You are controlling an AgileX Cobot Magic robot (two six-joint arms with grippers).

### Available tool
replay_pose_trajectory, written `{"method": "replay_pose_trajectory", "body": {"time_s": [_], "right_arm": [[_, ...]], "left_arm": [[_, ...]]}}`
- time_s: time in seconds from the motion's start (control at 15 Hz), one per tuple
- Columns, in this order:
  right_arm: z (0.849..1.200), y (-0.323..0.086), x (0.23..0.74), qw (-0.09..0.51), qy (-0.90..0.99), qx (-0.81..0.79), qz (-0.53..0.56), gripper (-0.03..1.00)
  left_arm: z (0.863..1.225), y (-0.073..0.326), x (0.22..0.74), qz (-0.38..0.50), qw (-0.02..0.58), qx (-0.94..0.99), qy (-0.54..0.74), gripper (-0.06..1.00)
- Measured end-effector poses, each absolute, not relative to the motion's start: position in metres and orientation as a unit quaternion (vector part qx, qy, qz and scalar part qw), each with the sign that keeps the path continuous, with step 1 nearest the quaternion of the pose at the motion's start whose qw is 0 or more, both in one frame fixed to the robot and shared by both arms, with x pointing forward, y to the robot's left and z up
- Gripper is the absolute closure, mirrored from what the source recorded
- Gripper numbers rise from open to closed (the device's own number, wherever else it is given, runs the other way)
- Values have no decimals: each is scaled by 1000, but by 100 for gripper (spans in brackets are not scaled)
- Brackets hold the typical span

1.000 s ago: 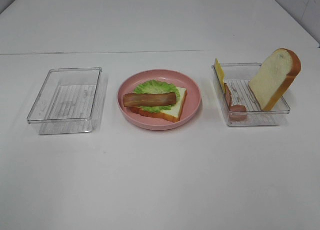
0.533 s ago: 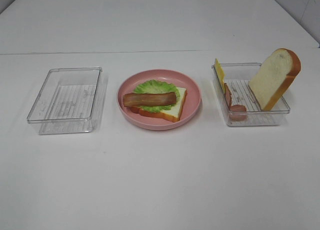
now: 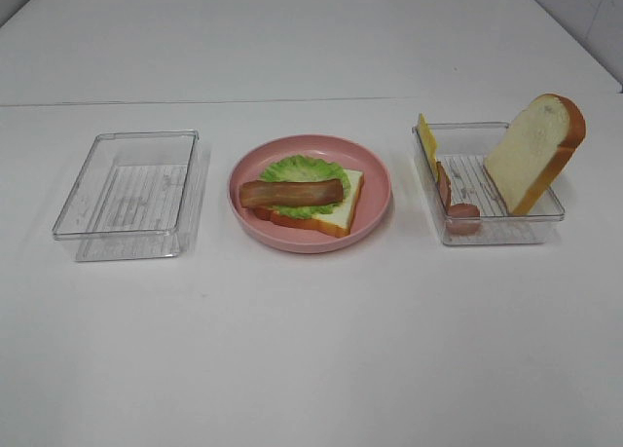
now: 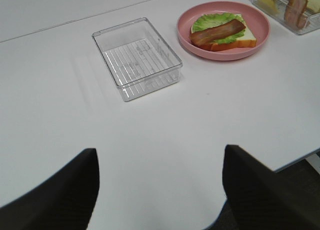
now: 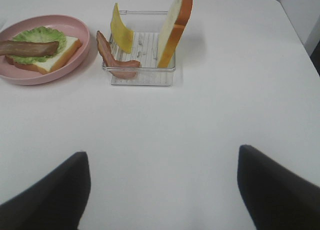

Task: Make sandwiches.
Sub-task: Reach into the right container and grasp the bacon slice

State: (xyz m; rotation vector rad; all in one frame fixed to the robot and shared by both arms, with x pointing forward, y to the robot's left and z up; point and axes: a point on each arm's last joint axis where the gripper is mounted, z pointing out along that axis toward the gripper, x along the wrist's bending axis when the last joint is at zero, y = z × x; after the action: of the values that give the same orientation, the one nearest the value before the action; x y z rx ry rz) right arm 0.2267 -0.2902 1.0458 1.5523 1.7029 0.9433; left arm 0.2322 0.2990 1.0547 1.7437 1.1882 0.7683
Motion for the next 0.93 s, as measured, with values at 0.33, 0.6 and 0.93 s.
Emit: {"method": "replay_pose_trajectory", "body": {"time_s": [0.33, 0.6, 0.93], "right_arm": [[1046, -290, 227, 320, 648, 591, 359, 21], [1057, -286, 236, 310, 636, 587, 392, 21], [1080, -284, 301, 255, 643, 620, 370, 21]], "left_arm": [[1054, 299, 233, 307, 432, 701, 478, 28], [1054, 299, 233, 307, 432, 701, 478, 28], [1054, 299, 233, 306, 433, 701, 477, 28]]}}
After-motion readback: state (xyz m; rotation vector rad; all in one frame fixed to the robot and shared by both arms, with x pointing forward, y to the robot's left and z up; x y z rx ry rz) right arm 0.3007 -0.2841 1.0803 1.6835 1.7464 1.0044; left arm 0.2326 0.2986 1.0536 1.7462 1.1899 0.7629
